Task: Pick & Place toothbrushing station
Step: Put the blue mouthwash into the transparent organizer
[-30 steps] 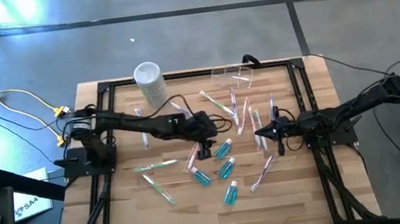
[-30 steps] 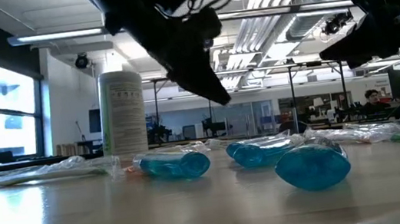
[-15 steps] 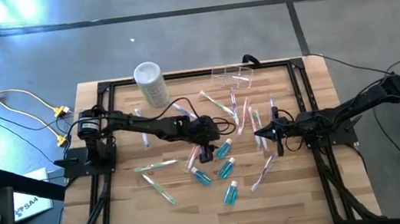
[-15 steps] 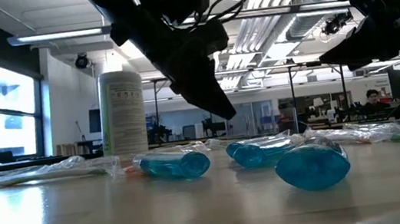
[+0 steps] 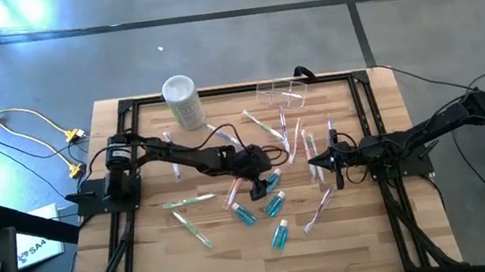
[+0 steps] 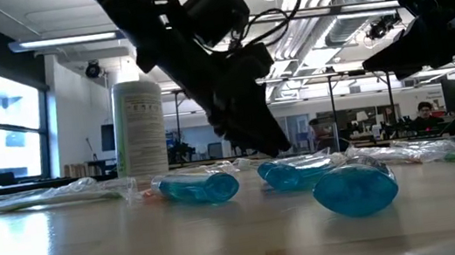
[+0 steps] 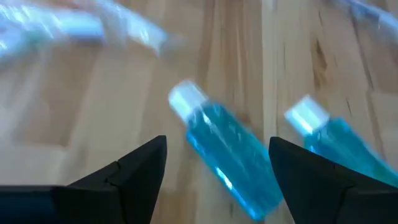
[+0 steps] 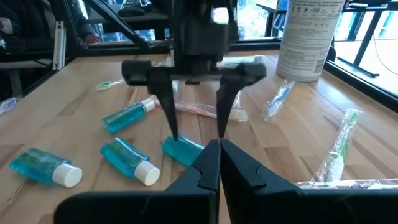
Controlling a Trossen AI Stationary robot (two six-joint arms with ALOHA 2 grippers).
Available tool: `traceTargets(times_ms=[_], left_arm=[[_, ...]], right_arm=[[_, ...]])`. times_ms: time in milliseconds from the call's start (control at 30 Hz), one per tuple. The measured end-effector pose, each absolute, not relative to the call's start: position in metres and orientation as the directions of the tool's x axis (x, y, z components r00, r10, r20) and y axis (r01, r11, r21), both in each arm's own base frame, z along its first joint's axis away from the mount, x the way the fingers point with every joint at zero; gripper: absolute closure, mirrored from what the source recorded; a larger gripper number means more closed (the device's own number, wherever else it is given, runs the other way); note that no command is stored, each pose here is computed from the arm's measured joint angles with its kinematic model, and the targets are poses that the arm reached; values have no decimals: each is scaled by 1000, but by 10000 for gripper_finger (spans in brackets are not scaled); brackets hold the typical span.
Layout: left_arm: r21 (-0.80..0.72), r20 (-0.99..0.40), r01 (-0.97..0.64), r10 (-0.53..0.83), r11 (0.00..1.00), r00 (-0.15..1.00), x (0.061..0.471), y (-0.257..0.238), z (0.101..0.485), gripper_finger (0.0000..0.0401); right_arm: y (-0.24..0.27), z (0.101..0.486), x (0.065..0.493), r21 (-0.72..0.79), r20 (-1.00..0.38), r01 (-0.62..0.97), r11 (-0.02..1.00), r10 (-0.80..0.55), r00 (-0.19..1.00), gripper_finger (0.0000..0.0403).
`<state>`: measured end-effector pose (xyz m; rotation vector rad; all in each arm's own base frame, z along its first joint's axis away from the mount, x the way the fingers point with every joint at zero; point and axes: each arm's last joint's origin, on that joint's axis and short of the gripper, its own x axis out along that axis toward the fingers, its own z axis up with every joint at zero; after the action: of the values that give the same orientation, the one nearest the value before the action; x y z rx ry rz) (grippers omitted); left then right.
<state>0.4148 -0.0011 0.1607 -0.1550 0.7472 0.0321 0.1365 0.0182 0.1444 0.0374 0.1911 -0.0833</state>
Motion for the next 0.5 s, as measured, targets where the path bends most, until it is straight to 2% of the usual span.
traceTargets(times_ms=[367,500], left_arm=[[-183,-654,-76,-64,980,754,421,-2,153,123],[-258,-650,-40,-142,965,747,425,-1,138,124]], right_arm=[[18,145,137,30,-189,86,996,-79,979,401],[18,145,137,30,-187,86,996,-79,979,401]])
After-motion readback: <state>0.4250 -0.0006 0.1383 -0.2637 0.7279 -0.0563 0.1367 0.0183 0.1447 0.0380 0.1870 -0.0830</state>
